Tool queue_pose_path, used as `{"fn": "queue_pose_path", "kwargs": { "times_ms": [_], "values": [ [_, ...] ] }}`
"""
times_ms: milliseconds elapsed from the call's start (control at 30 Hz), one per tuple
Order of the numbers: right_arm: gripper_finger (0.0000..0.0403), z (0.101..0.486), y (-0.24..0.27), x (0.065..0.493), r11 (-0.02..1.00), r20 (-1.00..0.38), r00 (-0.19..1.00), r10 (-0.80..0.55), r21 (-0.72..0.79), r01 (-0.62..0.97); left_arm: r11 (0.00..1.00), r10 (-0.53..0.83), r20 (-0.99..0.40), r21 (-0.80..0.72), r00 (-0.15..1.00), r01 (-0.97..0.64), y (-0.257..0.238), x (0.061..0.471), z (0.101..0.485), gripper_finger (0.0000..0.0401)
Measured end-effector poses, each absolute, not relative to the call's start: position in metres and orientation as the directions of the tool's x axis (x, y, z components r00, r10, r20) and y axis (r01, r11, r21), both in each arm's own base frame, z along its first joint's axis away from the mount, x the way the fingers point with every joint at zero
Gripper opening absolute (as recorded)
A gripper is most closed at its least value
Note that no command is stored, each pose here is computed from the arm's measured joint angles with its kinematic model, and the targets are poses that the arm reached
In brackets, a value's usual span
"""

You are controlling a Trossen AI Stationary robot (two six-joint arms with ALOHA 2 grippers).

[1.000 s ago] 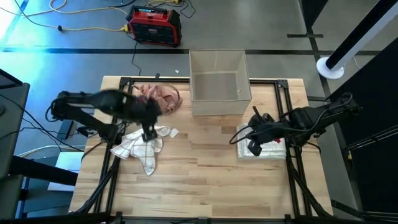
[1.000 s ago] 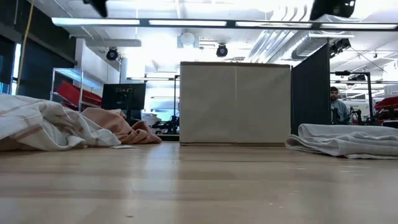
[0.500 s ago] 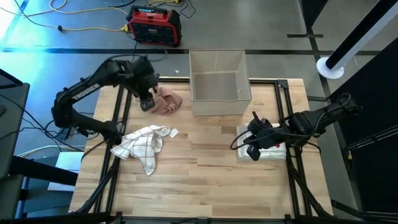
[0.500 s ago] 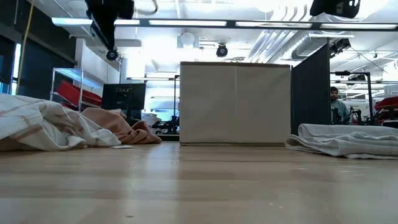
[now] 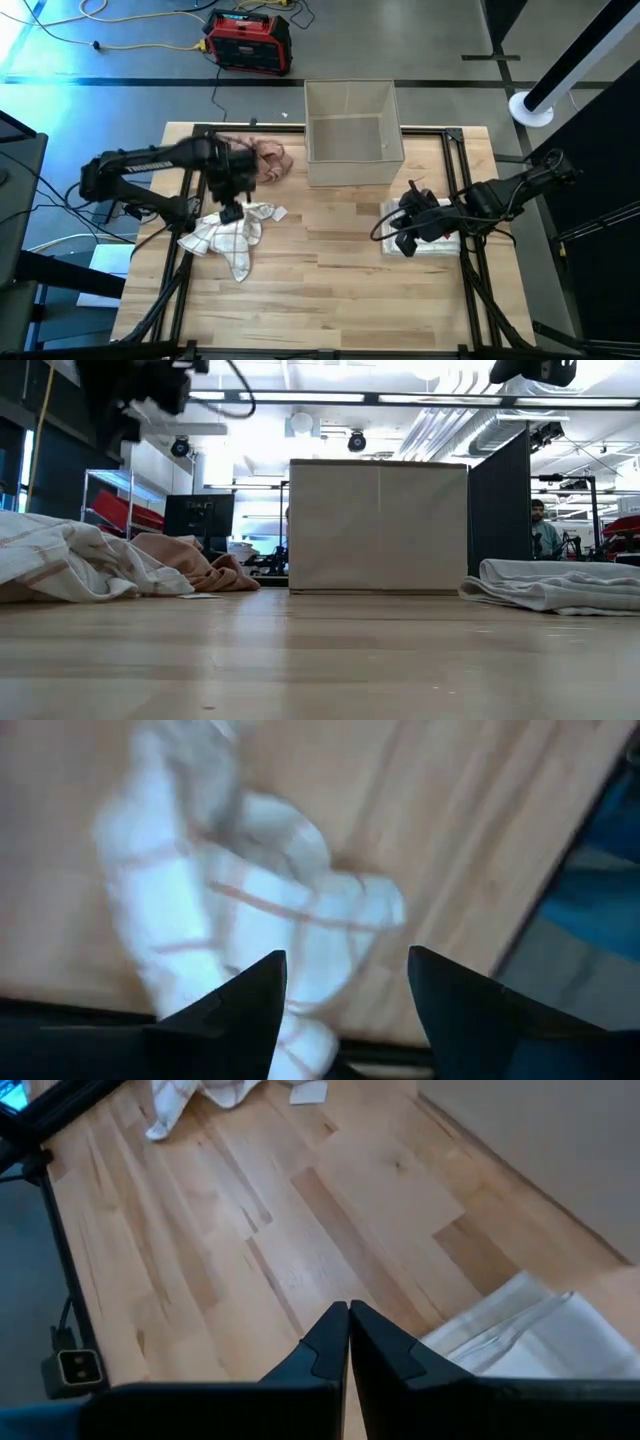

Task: Fold towel
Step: Fold the white squared towel

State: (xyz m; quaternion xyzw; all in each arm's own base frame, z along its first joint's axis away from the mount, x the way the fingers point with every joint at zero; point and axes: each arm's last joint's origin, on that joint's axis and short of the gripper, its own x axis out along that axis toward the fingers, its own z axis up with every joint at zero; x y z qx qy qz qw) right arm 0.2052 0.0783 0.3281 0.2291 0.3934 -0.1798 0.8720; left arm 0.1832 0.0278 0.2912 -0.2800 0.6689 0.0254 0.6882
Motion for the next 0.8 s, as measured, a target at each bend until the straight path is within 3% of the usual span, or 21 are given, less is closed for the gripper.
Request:
{"fn": "queue_pose_path", "kwargs": {
  "times_ms": [167,433,533,633,800],
  "values": [
    [0.0000,0.327,0.079,0.204,0.840,-0.774,0.618,-0.136,0.240,0.486,0.792,-0.376,-0.927,-0.318,-0.005,-0.520,0.009,0.156,0.270,0.0199],
    [0.0000,0.326,0.079,0.203,0.866,-0.763,0.616,-0.195,0.161,0.474,0.773,-0.296,-0.955,-0.234,-0.009,-0.590,-0.003,0.126,0.238,0.0198],
    [0.0000,0.326,0.078,0.204,0.866,-0.757,0.618,-0.213,0.147,0.478,0.772,-0.229,-0.970,-0.235,0.087,-0.590,0.000,0.135,0.233,0.0191],
    [0.0000,0.326,0.078,0.203,0.863,-0.758,0.615,-0.215,0.147,0.483,0.751,-0.126,-0.992,-0.107,0.017,-0.652,0.004,0.132,0.229,0.0162],
    [0.0000,0.326,0.078,0.203,0.863,-0.760,0.613,-0.216,0.145,0.484,0.772,-0.132,-0.989,-0.064,-0.061,-0.632,0.005,0.136,0.224,0.0081]
  ]
}}
